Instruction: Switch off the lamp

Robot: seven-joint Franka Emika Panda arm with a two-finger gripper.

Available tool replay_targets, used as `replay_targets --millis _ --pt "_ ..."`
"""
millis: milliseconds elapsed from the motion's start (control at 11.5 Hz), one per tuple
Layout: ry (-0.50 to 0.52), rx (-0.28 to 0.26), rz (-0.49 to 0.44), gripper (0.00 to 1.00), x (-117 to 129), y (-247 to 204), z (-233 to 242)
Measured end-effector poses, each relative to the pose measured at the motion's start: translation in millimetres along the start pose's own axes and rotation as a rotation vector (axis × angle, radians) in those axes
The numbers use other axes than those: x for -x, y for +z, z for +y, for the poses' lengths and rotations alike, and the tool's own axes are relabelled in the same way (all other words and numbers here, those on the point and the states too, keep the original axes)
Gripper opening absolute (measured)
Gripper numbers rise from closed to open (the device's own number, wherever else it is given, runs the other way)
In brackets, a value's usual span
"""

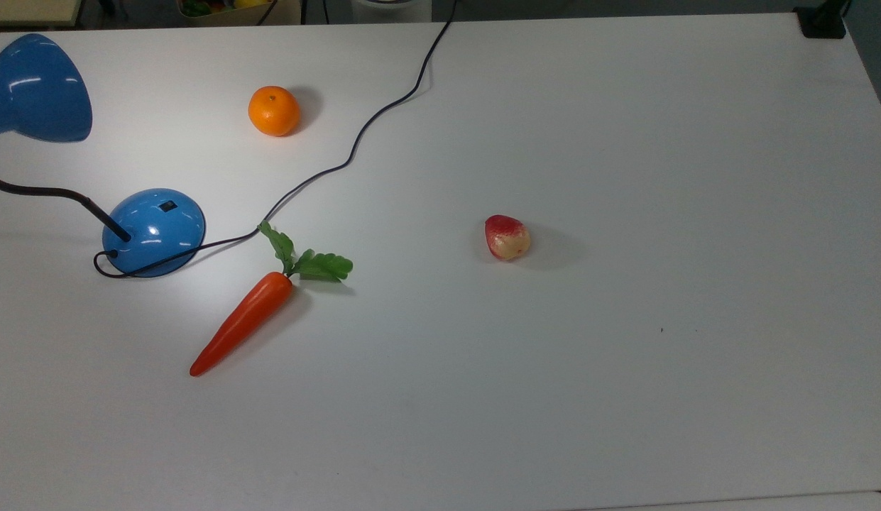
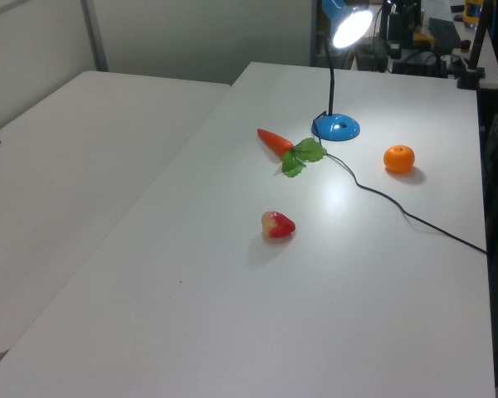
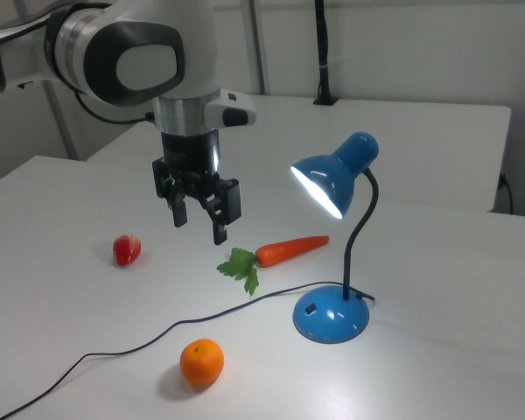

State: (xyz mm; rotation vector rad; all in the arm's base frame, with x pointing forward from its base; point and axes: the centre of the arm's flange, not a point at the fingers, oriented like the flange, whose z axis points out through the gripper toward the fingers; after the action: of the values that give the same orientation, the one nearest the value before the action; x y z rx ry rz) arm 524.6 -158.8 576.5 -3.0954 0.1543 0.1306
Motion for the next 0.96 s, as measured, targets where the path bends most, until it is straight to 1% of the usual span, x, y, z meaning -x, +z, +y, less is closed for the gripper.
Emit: replay_targets --millis 87,174,348,435,522,696,783,958 --pt "0.0 0.0 0.0 0.71 0 0 0" --pt "0.0 0.0 0.0 0.56 0 0 0" --pt "0.001 0.0 0.0 0.23 0 0 0" --pt "0.001 0.0 0.001 0.11 1 -1 1" --pt "0.004 0.0 0.001 0.11 1 -1 3" --pt "0.02 -0.002 0.002 0.07 4 -1 11" --pt "0.024 -0.003 0.0 0.03 5 0 13" --pt "0.039 -0.003 0.007 0.01 7 5 14"
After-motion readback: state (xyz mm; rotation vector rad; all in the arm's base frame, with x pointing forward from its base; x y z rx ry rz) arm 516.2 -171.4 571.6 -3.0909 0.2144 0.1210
